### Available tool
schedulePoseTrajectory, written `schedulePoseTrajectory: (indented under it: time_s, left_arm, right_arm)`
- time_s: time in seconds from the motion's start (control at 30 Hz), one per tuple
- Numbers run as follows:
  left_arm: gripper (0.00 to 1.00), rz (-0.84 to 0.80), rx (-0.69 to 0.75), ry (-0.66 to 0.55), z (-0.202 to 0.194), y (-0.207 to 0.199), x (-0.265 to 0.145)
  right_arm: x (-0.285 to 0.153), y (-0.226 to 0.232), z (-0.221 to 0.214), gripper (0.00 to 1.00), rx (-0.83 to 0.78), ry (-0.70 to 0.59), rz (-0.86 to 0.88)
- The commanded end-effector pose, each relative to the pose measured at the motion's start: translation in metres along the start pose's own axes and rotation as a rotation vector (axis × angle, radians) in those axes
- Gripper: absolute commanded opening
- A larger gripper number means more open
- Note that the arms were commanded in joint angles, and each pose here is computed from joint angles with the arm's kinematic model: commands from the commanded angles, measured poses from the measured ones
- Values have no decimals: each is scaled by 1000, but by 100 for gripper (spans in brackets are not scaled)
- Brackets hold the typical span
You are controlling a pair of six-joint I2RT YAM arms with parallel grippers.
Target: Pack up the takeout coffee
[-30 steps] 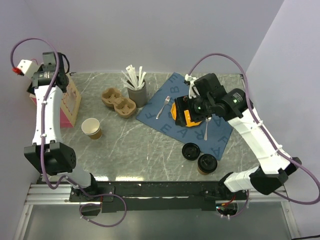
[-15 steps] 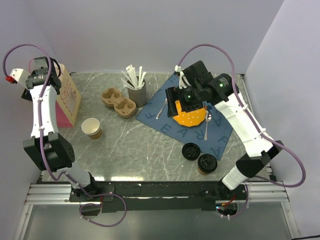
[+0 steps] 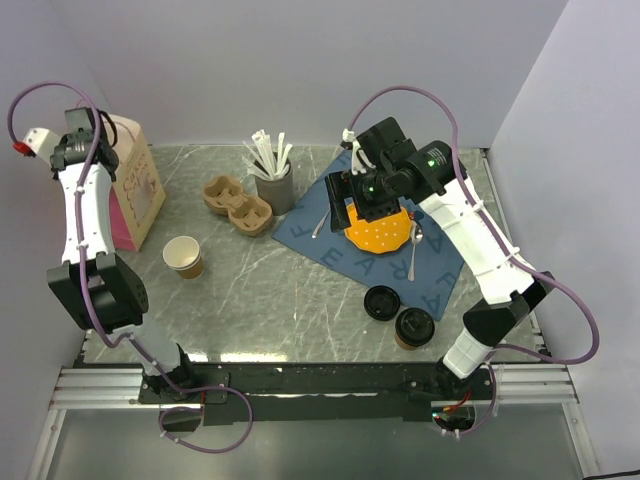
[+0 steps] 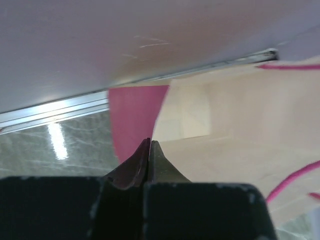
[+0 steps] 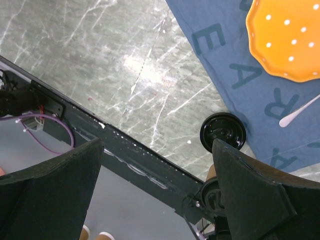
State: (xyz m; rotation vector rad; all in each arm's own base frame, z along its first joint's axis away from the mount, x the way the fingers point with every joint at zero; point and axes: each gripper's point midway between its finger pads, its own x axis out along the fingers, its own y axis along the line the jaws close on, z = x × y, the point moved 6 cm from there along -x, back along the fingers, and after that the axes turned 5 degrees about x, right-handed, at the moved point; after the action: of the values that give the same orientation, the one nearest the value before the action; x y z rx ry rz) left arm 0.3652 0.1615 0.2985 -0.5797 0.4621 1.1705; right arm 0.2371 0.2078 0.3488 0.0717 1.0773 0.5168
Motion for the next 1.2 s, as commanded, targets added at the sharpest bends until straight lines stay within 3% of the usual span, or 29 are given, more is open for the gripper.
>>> schedulePoseTrajectory:
  time_s: [0.0,0.27,0.43,0.83,1.03,1.17]
  left_arm:
    - [1,-197,-75,-87,49,-19,-43]
    - [1,-406,-122,-97,78,-32,-91]
    - [1,-539,-103,-37,76,-35,-115]
    - [1,-784,10,2,71,6,-200]
    - [1,-917,104,129,50,32,-240]
    - [1,-1025,203,342,3,47,-248]
  right_arm:
    - [-11,2,0,97,-24,-11,3]
    - [-26,2,-2,97,-18,-53,3]
    - [-36,-2,-7,98,-5,-91,-19]
    - [-62,0,-20,98,26,-180,42]
    - [-84,-2,-24,99,56,-255,30]
    - [-91,-2,-29,99,84,-273,39]
